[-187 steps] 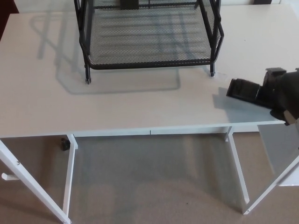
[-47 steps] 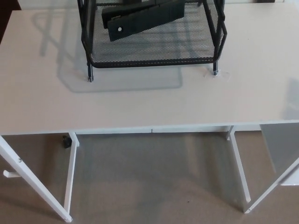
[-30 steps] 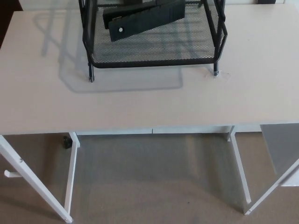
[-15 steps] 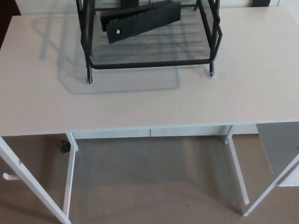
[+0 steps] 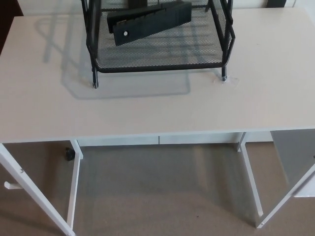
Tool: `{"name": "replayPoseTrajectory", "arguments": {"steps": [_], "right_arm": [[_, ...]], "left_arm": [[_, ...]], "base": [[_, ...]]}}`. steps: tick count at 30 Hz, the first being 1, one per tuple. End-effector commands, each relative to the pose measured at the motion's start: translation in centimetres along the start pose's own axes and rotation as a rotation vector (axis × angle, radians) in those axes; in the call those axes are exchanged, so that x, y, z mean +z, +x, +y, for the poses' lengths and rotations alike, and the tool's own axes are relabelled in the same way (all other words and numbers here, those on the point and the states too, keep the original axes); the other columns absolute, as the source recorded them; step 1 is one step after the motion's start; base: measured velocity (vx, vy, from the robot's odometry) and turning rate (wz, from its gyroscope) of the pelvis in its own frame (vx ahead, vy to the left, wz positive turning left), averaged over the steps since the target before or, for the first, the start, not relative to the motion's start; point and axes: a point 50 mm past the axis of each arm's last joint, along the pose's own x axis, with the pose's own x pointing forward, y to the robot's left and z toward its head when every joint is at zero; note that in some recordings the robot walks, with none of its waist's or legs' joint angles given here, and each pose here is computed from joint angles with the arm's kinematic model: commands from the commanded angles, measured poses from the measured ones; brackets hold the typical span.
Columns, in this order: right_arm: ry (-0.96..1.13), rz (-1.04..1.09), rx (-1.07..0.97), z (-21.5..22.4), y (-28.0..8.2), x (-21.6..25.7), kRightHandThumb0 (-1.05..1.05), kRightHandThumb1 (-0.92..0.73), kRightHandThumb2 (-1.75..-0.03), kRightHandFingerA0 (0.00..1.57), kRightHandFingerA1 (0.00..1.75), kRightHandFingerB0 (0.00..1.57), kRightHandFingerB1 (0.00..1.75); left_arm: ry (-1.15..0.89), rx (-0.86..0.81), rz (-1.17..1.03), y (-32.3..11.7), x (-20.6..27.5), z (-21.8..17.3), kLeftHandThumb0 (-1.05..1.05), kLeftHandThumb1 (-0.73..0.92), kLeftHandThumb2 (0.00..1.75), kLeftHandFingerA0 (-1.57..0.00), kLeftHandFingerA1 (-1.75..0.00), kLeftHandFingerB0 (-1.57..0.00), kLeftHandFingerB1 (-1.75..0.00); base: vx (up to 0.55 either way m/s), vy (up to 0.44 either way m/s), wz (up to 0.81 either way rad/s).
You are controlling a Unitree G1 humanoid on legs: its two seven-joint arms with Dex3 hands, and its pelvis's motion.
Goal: The robot walks towards a desk on which a file tray is kept in the middle and a stapler is kept to its right. The robot lifts the stapler using its right hand and places it on the file tray.
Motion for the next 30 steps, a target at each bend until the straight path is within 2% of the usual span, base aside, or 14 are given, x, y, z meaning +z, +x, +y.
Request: {"name": "replayPoseTrajectory", "arguments": {"steps": [1, 6, 9, 10, 11, 14, 16, 17, 18, 20, 23, 24, 29, 30], "right_arm": [[0.007, -0.028, 0.010, -0.2, 0.5, 0.3, -0.42, -0.65, -0.59, 0.52, 0.55, 0.36, 0.36], [0.007, -0.038, 0.006, -0.1, 0.7, 0.6, -0.41, -0.66, -0.59, 0.51, 0.57, 0.35, 0.37], [-0.019, -0.066, -0.001, -0.1, 0.7, 1.1, -0.47, -0.51, -0.83, 0.49, 0.64, 0.29, 0.49], [0.004, -0.058, -0.016, 0.0, 0.8, 1.0, -0.42, -0.64, -0.58, 0.56, 0.56, 0.37, 0.36], [0.015, -0.074, 0.002, 0.0, 0.5, 1.3, -0.41, -0.66, -0.60, 0.50, 0.56, 0.31, 0.36], [0.051, -0.092, 0.016, -0.1, 0.5, 1.3, -0.41, -0.64, -0.59, 0.49, 0.55, 0.29, 0.35], [0.056, -0.091, 0.006, -0.1, 0.5, 1.4, -0.42, -0.64, -0.61, 0.48, 0.55, 0.28, 0.34], [0.086, -0.093, -0.012, 0.0, 0.4, 1.4, -0.40, -0.60, -0.58, 0.51, 0.60, 0.25, 0.32], [0.107, -0.090, -0.007, 0.0, 0.3, 1.4, -0.38, -0.60, -0.58, 0.44, 0.61, 0.18, 0.29], [0.109, -0.061, -0.018, 0.0, -0.6, 1.8, -0.37, -0.58, -0.59, 0.38, 0.57, 0.11, 0.24], [0.026, -0.037, -0.070, -0.1, -1.0, 1.7, -0.39, -0.56, -0.59, 0.20, 0.50, 0.09, 0.21], [0.016, -0.040, -0.094, 0.0, -1.2, 1.8, -0.36, -0.56, -0.57, 0.27, 0.54, 0.06, 0.25], [-0.013, -0.049, -0.113, 0.4, -1.7, 1.8, -0.48, -0.62, -0.58, 0.20, 0.47, 0.03, 0.25], [-0.056, -0.059, -0.072, 0.2, -2.0, 1.7, -0.65, -0.53, -0.88, 0.08, 0.51, 0.00, 0.18]], "left_arm": [[0.036, 0.028, -0.029, -0.2, 0.4, 1.0, -1.05, 0.49, 1.46, -0.85, -1.14, -0.18, -0.81], [0.025, 0.035, -0.029, -0.1, 0.9, 1.2, -1.05, 0.50, 1.33, -0.72, -1.06, -0.55, -0.99], [0.034, 0.040, -0.037, -0.1, 1.3, 1.2, -1.04, 0.49, 1.45, -0.83, -1.12, -0.16, -0.78], [0.034, 0.038, -0.042, -0.1, 1.3, 1.2, -1.04, 0.50, 1.46, -0.83, -1.12, -0.14, -0.79], [0.041, 0.041, -0.043, 0.0, 1.4, 1.1, -1.05, 0.52, 1.32, -0.73, -1.06, -0.55, -0.98], [0.062, 0.035, -0.044, 0.0, 1.5, 1.1, -1.05, 0.51, 1.34, -0.76, -1.06, -0.58, -0.98], [0.038, 0.027, -0.046, -0.1, 1.4, 1.2, -1.05, 0.50, 1.32, -0.71, -1.05, -0.56, -0.98], [0.074, 0.029, -0.047, -0.1, 1.4, 1.2, -1.03, 0.50, 1.46, -0.74, -1.07, -0.19, -0.78], [0.074, 0.028, -0.047, -0.1, 1.4, 1.2, -1.05, 0.50, 1.32, -0.70, -1.05, -0.55, -0.98], [0.109, 0.028, -0.039, -0.1, 1.5, 1.2, -1.05, 0.50, 1.33, -0.71, -1.06, -0.58, -0.98], [0.073, 0.017, -0.037, -0.1, 1.0, 1.0, -1.05, 0.47, 1.32, -0.68, -1.07, -0.53, -0.98], [0.073, 0.019, -0.033, -0.1, 0.8, 0.9, -1.03, 0.47, 1.43, -0.64, -1.05, -0.10, -0.77], [0.093, 0.027, -0.038, -0.2, 0.7, 0.9, -1.04, 0.45, 1.42, -0.87, -1.15, 0.00, -0.76], [0.108, 0.041, -0.037, -0.1, 0.8, 0.9, -0.98, 0.48, 1.42, -0.88, -1.14, 0.00, -0.76]], "base": [[0.00, 0.000, 0.00], [0.00, 0.000, 0.00], [0.00, 0.000, 0.00], [0.00, 0.000, 0.00], [0.00, 0.000, 0.00], [0.00, 0.000, 0.00], [0.00, 0.000, 0.00], [0.00, 0.000, 0.00], [0.00, 0.000, 0.00], [0.00, 0.000, 0.00], [0.00, 0.000, 0.00], [0.00, 0.000, 0.00], [0.00, 0.000, 0.00], [0.00, 0.000, 0.00]]}}
